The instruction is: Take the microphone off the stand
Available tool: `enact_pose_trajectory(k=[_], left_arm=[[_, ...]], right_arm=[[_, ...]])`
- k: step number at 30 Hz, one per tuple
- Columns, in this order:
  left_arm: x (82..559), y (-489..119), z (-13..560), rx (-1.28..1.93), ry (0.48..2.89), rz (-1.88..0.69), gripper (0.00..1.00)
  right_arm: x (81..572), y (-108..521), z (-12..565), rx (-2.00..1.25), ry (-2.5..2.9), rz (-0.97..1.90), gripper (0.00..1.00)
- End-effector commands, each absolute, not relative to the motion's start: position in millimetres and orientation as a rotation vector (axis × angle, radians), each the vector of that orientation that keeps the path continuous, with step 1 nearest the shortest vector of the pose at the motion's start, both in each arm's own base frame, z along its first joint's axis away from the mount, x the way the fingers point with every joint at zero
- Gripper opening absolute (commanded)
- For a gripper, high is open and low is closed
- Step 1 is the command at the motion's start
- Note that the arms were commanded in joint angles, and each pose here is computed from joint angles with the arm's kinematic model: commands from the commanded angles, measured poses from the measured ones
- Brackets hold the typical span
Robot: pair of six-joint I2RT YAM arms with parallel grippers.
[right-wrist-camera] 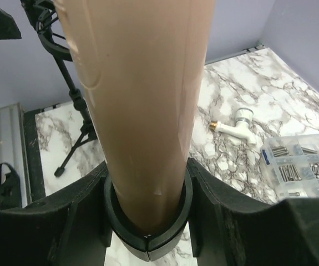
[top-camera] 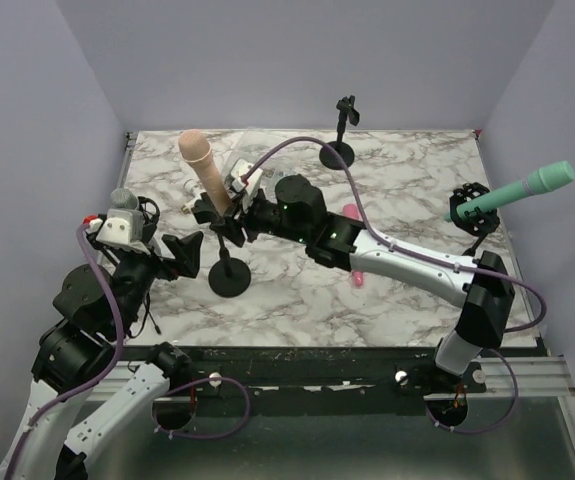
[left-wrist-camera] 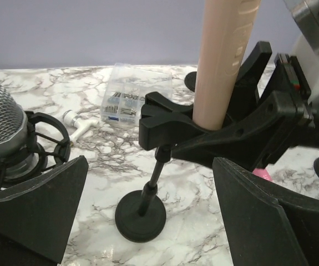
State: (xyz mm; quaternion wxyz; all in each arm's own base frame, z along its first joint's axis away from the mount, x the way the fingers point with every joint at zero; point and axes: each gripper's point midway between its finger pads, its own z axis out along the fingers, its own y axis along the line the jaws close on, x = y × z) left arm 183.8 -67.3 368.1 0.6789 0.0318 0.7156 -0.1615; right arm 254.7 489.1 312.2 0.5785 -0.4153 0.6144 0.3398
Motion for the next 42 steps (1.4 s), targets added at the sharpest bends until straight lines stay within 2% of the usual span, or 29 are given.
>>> enact_pose_trajectory(k=[1,8,14,19,20,23,24,27,29,33,39,42], left_arm=[[181.1,-93.7,364.8,0.179,1.608,-0.471,0.99],[179.2,-137.6,351.6,0.382,1.58,-0.623,0.99],[169.0,-174.9,345.5,0.64,1.458,-0.735,0.99],[180.2,-179.3,345.9,0.664,1.479,-0.729,0.99],[182.9,-179.0,345.3,0.668,1.491,-0.719,0.99],[183.8,-176.6,346.4,0.673,1.494,-0.698,0.98],[183.0,-175.4,346.2,0.672,1.492,-0.694,0.98],[182.8,-165.7,341.7,0.617,1.499,-0.664,0.98],[178.4,-160.6,338.4,0.589,1.493,-0.664,0.98],[170.9,-154.7,330.7,0.572,1.515,-0.666,0.98],[181.5,-152.4,322.5,0.541,1.544,-0.632,0.98],[185.1,-153.0,329.8,0.524,1.515,-0.631,0.99]], right_arm=[[245.2,455.1,323.4,-1.139,1.418,0.951,0.01],[232.5,414.6,308.1,-1.342,1.399,1.029,0.01],[219.6,401.6,293.0,-1.433,1.409,1.071,0.01],[230.7,403.5,289.2,-1.377,1.465,1.054,0.01],[234.1,404.9,291.1,-1.349,1.473,1.05,0.05],[245.9,404.9,296.6,-1.268,1.5,1.01,0.49],[252.1,403.9,298.8,-1.23,1.518,0.985,0.59],[265.7,397.4,306.1,-1.12,1.578,0.925,0.79],[268.9,391.0,316.6,-1.05,1.589,0.907,0.88],[263.0,383.2,336.7,-0.955,1.579,0.934,0.99],[251.2,399.5,363.8,-0.852,1.575,0.906,1.0],[264.3,400.7,376.7,-0.705,1.596,0.792,1.0]])
